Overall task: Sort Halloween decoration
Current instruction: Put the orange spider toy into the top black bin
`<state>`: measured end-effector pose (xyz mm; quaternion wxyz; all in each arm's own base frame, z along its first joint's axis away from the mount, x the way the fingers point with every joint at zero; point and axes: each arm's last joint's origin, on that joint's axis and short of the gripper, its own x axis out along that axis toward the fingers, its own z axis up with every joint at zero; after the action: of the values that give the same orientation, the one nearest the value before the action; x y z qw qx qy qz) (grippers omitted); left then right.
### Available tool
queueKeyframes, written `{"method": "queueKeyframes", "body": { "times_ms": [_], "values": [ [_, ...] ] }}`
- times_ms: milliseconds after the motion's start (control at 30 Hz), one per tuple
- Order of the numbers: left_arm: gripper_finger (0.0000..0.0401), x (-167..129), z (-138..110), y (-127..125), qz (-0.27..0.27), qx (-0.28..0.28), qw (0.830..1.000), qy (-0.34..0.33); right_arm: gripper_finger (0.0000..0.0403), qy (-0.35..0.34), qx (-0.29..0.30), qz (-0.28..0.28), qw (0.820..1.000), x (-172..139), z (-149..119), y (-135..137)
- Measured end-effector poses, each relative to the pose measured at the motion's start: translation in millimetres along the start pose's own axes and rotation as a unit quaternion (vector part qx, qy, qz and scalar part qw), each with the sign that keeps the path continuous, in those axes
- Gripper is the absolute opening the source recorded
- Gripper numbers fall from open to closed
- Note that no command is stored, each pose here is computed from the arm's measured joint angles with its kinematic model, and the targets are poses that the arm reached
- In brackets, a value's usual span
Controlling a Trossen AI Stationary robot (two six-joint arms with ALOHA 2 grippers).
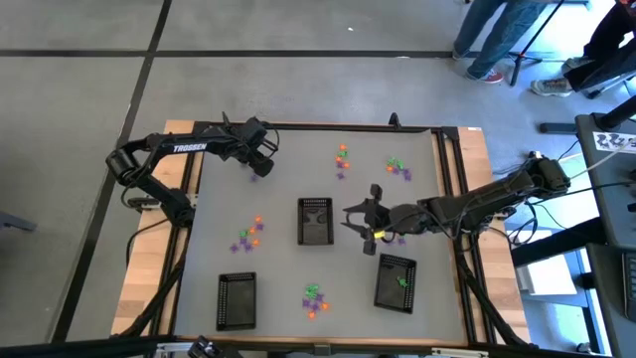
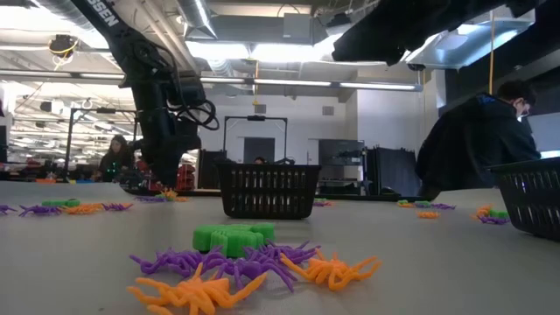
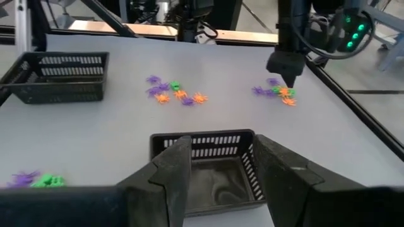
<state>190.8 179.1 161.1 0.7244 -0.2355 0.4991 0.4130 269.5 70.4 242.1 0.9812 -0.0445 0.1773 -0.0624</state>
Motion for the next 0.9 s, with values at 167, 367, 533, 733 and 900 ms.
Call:
{"method": "queueKeyframes", "body": {
  "times_ms": [167, 367, 533, 733, 900],
  "values": [
    [0.0092, -0.1, -0.8, -0.7, 0.0, 0.0, 1.0, 0.003, 0.0167, -0.003, 0.002, -0.004, 1.0, -4.1, -0.3, 8.5],
    [0.0092, -0.2, -4.5, -0.7, -0.009, -0.005, 1.0, 0.024, 0.0167, -0.005, 0.007, -0.003, 1.0, -4.6, -0.1, 9.8],
    [0.0092, -0.3, -5.2, -0.5, -0.008, -0.004, 1.0, 0.028, 0.0167, -0.006, 0.007, -0.011, 1.0, -4.6, 0.0, 9.2],
    [0.0092, -0.2, -3.2, -0.9, -0.009, 0.004, 1.0, 0.017, 0.0167, -0.008, 0.002, -0.02, 1.0, -4.5, 0.4, 8.7],
    [0.0092, -0.2, -3.0, -1.1, -0.012, 0.004, 1.0, 0.017, 0.0167, -0.008, -0.002, -0.02, 1.0, -4.5, 0.5, 8.7]
  ]
}}
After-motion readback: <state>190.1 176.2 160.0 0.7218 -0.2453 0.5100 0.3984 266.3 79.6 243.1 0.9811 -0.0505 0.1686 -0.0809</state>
